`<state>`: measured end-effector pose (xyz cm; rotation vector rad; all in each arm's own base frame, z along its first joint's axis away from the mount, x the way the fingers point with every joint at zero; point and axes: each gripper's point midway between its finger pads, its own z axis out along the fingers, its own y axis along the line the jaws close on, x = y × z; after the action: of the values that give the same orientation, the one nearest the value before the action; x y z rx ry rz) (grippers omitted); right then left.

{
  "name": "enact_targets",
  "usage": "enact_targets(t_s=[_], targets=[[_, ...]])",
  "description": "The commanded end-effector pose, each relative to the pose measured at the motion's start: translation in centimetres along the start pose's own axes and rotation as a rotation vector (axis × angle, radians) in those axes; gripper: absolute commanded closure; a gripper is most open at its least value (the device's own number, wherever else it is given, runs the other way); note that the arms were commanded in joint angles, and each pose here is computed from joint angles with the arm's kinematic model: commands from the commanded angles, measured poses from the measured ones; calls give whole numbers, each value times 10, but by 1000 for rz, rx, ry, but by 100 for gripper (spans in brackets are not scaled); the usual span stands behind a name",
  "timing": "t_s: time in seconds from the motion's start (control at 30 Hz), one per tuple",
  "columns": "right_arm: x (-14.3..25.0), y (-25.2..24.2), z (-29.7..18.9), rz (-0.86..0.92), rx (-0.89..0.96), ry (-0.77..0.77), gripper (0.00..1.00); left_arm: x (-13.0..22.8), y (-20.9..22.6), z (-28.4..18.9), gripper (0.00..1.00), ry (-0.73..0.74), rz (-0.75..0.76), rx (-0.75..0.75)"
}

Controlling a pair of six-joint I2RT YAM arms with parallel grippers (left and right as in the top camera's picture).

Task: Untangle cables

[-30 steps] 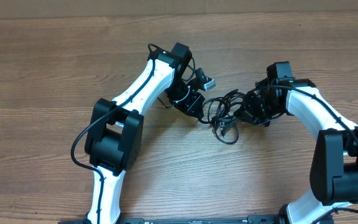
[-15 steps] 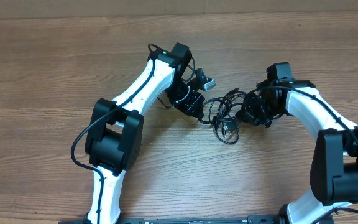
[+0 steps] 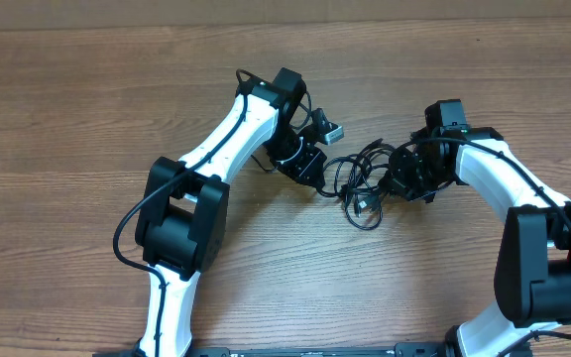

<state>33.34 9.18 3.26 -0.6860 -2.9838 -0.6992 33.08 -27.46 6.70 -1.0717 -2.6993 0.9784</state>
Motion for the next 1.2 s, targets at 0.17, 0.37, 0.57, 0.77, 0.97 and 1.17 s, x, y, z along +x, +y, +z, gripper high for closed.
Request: enact_targets(t_s=[0.17,0.37,0.57,0.77,0.97,1.17], targets=[[-18,-29,-9,67,134,-111,96,7,15,-2,96,18,-21,-35],[-19,-30,-9,78,140,-117,96,7,15,-2,95,18,-21,-34],[-19,-33,-8,87,147,-123,96,7,15,-2,96,17,-20,-35],[-14,-45,8,181,140,-140,96,6,15,-2,96,15,-18,-35],[-8,-55,21,257,127,-149,96,5,16,-2,96,12,-31,-37],[-8,-55,21,256,126,-151,96,5,16,-2,96,10,-33,-38]])
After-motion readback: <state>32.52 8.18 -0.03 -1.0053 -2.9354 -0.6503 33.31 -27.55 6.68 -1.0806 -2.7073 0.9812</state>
